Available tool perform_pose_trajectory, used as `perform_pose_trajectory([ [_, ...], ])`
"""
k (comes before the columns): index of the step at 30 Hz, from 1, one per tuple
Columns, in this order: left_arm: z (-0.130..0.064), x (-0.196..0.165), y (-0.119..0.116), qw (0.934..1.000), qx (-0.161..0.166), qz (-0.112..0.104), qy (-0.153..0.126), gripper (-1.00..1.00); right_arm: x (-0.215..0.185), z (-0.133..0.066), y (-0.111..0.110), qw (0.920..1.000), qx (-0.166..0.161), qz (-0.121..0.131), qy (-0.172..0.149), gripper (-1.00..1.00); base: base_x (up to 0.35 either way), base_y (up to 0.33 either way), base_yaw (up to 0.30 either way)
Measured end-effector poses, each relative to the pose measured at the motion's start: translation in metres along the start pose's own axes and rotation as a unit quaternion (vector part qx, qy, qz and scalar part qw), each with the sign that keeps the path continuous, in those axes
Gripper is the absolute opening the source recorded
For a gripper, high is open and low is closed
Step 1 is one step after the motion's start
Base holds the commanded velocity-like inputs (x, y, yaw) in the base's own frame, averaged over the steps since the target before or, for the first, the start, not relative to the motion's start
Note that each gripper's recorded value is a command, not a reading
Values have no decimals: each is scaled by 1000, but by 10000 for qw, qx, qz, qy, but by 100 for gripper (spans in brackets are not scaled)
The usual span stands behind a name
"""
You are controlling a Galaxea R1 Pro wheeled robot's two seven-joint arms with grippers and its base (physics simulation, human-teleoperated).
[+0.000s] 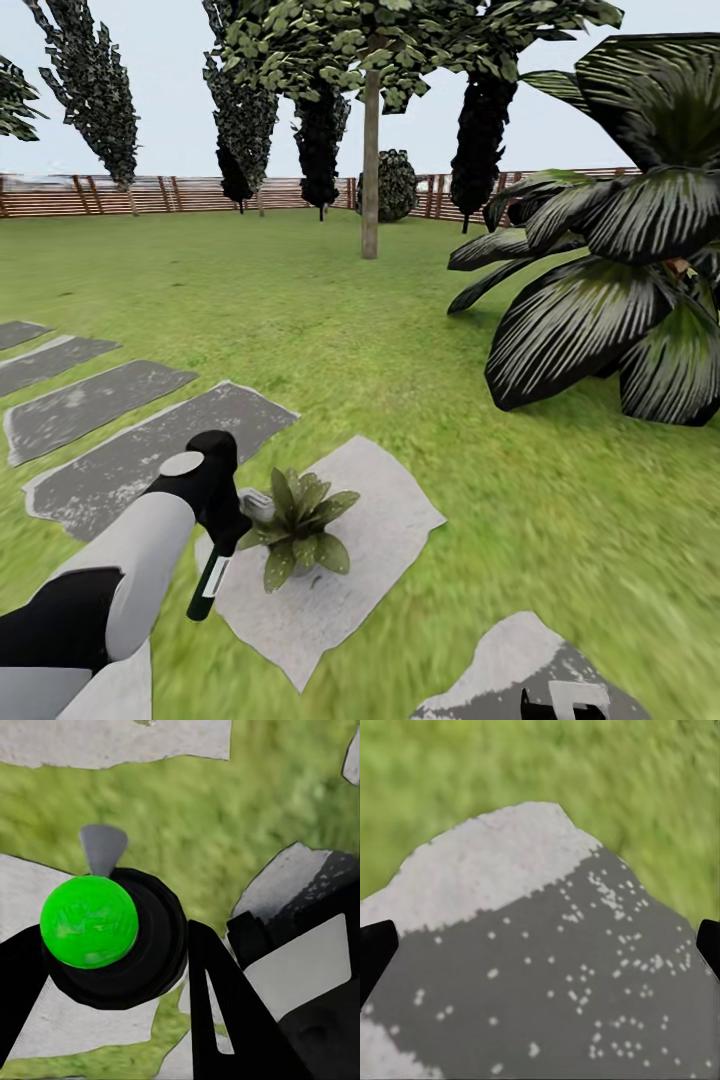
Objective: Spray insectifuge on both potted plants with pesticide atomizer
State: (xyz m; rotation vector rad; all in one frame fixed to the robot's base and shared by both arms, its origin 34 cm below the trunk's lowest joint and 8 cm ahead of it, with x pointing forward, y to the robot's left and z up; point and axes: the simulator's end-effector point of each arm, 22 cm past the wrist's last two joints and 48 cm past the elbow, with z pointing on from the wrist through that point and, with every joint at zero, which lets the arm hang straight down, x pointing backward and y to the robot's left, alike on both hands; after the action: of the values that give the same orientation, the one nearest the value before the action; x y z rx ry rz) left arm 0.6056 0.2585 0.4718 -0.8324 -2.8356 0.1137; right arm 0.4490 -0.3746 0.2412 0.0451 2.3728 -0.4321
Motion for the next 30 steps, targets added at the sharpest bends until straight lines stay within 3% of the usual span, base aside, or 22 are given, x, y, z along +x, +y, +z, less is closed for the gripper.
perform_pose_trajectory([
  [14,1,-1,-4,10000,33,49,24,-100,0,0,0,10000,2,3,0,100,269,-158,213],
  [23,1,0,-2,10000,26,42,36,-100,0,0,0,10000,4,3,1,100,32,-304,12],
  [30,1,0,-2,10000,21,42,40,-100,0,0,1,10000,2,3,2,100,-1,-308,234],
])
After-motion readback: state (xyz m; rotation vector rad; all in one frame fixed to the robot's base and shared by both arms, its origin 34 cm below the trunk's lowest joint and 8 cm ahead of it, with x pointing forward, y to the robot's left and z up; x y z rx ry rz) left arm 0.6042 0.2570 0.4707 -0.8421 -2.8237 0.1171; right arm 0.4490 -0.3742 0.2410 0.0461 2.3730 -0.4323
